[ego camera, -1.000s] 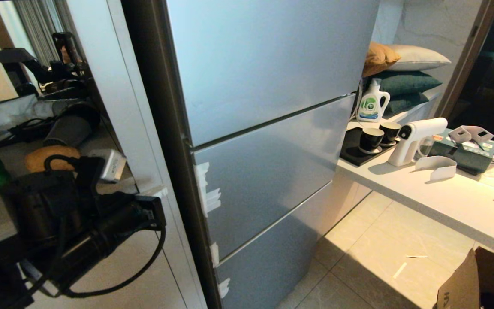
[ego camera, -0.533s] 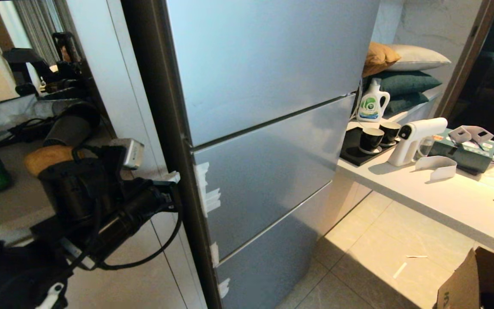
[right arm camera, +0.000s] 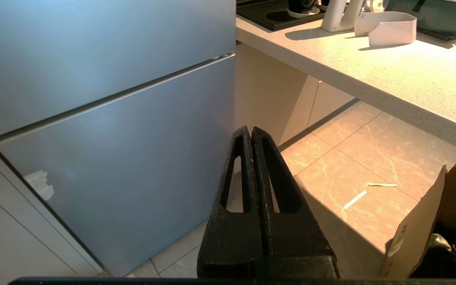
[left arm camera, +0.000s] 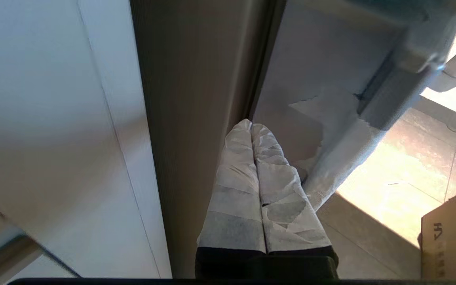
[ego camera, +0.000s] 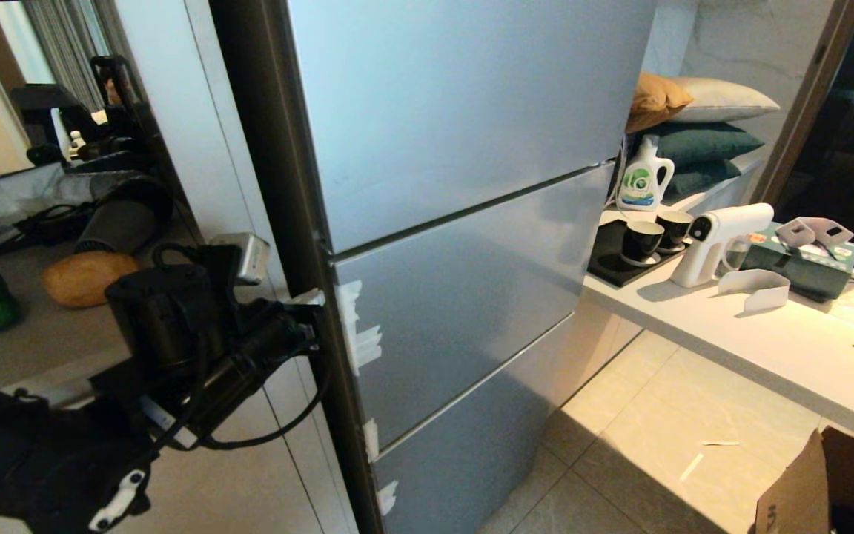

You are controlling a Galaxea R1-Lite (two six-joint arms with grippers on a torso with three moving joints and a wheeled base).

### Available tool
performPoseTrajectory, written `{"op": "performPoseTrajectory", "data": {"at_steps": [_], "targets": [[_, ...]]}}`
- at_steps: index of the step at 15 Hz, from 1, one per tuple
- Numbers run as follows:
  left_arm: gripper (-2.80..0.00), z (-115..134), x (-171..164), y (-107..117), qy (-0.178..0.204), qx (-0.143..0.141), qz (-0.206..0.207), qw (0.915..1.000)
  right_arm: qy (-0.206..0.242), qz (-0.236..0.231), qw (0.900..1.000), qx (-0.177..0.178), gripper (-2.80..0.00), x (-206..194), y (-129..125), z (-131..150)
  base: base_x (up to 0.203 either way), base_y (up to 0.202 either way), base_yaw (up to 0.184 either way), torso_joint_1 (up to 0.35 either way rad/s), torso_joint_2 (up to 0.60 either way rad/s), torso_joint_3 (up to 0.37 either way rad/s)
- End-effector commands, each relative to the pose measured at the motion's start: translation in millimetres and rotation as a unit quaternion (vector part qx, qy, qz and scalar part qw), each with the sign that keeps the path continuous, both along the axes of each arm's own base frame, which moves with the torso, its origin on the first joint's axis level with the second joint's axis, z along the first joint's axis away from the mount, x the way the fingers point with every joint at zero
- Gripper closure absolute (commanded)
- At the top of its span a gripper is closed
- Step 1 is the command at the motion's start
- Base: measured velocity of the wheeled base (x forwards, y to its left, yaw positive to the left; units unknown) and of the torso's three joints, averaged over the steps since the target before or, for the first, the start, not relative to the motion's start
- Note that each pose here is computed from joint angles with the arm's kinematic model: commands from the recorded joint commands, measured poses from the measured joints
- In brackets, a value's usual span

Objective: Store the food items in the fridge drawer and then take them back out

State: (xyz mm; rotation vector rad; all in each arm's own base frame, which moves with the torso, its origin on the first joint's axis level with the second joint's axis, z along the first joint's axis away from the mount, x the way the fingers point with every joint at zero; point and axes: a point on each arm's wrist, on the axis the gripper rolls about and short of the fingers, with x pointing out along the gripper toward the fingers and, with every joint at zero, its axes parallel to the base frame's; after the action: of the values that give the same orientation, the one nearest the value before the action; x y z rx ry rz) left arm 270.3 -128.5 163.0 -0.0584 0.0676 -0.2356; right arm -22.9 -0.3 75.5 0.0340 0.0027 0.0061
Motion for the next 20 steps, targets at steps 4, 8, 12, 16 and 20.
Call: {"op": "performPoseTrajectory", "data": {"at_steps": [4,8,12,16,20], "targets": [[0.00,-1.1,-6.1,-18.2,-0.002,-0.006,-0.037,0.9993,0.000,0.000,1.000,0.001,0.00,0.0,0.0,-0.1,0.000,0.000,0.000,0.000,0.00,0.000],[0.00,-3.4,-15.6,-36.3,-0.014,-0.013,-0.080,0.9966,0.000,0.000,1.000,0.001,0.00,0.0,0.0,-0.1,0.000,0.000,0.000,0.000,0.00,0.000],[0.00,-14.5,-38.1,-47.0,-0.003,-0.010,-0.161,0.9869,0.000,0.000,1.000,0.001,0.00,0.0,0.0,-0.1,0.000,0.000,0.000,0.000,0.00,0.000],[0.00,-26.9,-71.4,-57.3,0.011,-0.005,-0.267,0.9637,0.000,0.000,1.000,0.001,0.00,0.0,0.0,-0.1,0.000,0.000,0.000,0.000,0.00,0.000],[0.00,-25.0,-128.8,-81.4,0.013,-0.020,-0.417,0.9086,0.000,0.000,1.000,0.001,0.00,0.0,0.0,-0.1,0.000,0.000,0.000,0.000,0.00,0.000]]}}
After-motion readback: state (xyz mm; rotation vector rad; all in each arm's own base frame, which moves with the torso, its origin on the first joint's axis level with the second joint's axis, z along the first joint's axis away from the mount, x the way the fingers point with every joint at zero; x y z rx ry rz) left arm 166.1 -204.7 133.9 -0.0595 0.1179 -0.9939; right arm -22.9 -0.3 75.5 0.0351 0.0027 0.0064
